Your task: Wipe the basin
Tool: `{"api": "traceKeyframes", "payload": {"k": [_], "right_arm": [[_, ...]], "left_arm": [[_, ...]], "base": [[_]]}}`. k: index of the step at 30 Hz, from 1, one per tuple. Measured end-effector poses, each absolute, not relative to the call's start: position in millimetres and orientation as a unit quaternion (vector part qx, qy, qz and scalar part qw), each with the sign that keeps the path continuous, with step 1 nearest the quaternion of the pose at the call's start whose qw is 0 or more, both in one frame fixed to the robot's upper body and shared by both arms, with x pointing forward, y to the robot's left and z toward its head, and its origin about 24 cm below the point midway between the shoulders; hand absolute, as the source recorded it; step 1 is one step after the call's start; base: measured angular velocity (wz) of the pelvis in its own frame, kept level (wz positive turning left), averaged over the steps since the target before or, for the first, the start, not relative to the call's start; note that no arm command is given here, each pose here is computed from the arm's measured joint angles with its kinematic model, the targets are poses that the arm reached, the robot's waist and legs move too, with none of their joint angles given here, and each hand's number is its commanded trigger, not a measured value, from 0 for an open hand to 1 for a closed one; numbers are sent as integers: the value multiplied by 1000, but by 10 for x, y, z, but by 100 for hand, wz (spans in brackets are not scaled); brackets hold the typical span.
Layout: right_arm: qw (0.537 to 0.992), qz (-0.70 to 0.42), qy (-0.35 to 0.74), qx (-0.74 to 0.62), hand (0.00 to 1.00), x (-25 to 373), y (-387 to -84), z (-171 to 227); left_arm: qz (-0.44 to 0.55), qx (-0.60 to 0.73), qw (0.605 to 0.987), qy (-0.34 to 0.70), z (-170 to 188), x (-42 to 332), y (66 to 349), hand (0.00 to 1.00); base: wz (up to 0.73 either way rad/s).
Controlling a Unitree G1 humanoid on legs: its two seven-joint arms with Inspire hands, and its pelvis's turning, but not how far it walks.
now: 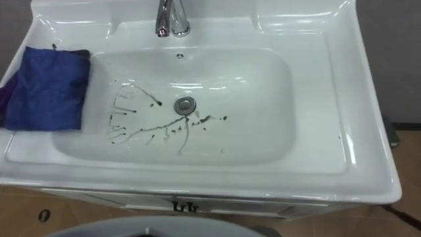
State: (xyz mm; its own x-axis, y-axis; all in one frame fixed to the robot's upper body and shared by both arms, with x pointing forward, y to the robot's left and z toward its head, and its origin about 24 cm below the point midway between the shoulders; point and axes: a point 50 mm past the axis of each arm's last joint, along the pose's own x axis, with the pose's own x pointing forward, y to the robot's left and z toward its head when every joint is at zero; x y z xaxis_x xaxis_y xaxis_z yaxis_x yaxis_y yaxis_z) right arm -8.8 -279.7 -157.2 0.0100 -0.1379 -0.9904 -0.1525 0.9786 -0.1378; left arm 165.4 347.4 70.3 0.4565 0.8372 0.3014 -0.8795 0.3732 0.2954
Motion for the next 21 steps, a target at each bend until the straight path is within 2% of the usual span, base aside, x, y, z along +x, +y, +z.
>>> {"api": "traceKeyframes", "payload": {"k": [7,21], "right_arm": [[693,30,712,-105,0,-56,-2756,-1591],[690,71,713,-102,0,31,-2696,-1604]], "left_arm": [[443,241,863,-33,598,1784,3265,0],[345,282,895,9,435,1901,3029,0]], "base": [[-4],[-2]]}}
